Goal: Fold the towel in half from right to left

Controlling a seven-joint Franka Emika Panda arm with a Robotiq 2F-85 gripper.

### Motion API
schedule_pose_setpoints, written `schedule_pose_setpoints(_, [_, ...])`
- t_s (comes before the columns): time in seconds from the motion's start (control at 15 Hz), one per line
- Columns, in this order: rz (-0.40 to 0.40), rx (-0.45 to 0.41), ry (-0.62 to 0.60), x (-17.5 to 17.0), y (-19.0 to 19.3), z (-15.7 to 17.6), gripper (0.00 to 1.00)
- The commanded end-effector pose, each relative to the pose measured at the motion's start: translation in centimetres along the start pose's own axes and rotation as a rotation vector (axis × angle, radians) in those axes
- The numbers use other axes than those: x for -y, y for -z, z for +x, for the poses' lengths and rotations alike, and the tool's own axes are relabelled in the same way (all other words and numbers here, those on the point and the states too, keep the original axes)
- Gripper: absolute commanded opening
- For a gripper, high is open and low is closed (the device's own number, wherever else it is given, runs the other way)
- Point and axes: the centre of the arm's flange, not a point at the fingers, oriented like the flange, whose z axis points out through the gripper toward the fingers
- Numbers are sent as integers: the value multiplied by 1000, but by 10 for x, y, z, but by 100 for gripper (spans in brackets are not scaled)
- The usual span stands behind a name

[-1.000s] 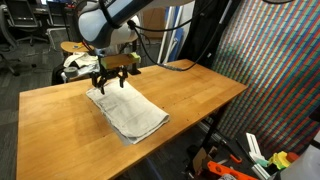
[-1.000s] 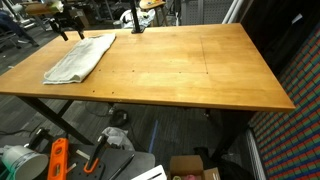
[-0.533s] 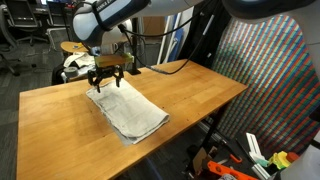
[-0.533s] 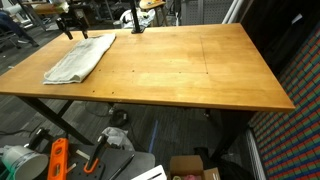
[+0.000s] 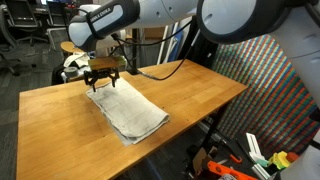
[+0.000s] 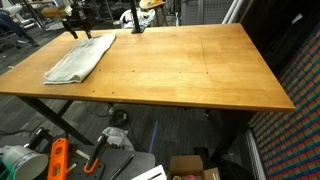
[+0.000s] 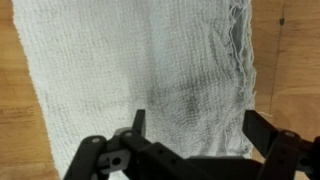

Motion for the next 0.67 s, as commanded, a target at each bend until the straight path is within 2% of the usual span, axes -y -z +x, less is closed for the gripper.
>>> schedule_pose_setpoints(0.0, [-17,-40,-57,12,-2,30,100])
schedule_pose_setpoints(0.6, [-22,-88,-148,15,-18,53,100])
